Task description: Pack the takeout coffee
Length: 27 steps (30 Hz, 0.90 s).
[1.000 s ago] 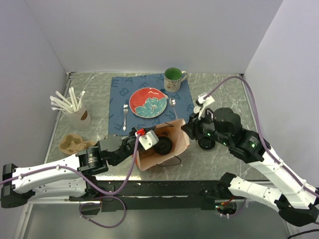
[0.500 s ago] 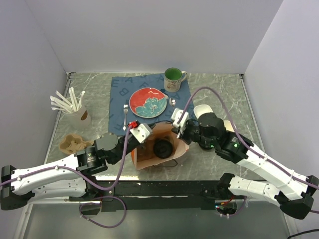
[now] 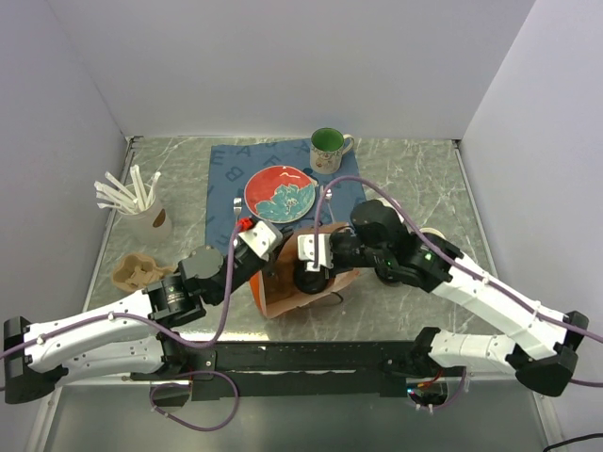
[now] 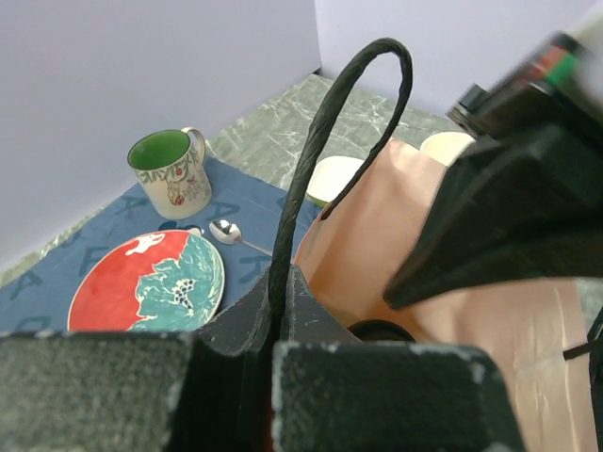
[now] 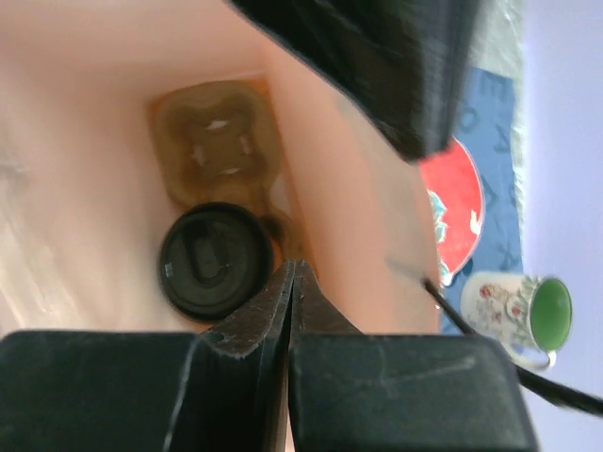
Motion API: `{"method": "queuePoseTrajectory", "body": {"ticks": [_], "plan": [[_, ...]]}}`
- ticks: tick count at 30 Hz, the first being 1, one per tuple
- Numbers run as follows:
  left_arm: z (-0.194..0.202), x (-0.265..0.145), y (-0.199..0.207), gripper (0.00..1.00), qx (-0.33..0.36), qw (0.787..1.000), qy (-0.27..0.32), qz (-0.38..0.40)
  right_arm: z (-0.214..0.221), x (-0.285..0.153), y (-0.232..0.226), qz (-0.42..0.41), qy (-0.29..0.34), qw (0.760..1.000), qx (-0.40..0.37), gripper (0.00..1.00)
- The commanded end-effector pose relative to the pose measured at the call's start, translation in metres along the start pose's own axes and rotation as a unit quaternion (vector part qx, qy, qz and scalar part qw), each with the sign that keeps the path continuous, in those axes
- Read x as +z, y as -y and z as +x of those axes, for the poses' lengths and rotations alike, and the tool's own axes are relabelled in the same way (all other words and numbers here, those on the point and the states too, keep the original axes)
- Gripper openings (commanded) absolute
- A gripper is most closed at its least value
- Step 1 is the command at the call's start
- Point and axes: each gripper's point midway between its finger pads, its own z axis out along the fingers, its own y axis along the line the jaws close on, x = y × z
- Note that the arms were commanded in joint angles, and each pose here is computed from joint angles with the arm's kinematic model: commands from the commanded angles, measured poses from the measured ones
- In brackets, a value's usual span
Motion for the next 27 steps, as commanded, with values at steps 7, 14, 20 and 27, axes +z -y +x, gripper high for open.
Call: {"method": "queuePoseTrajectory", "body": {"ticks": [7,14,20,27], "plan": [[-0.026,0.006,-0.002,0.01,-0.105,0.993,0.040,0.029,0.003,0.005,-0.013,-0.087,-0.028,0.992,-0.083,0.00],[-0.019,0.003,-0.001,0.01,-0.121,0.992,0.032,0.032,0.026,0.026,-0.017,-0.103,-0.064,0.988,-0.092,0.00],[-0.013,0.000,0.001,0.01,-0.130,0.991,0.028,0.033,0.042,0.043,-0.012,-0.085,-0.085,0.987,-0.105,0.00],[-0.013,-0.002,0.001,0.01,-0.129,0.991,0.029,0.035,0.055,0.045,-0.037,-0.127,-0.082,0.983,-0.105,0.00]]}}
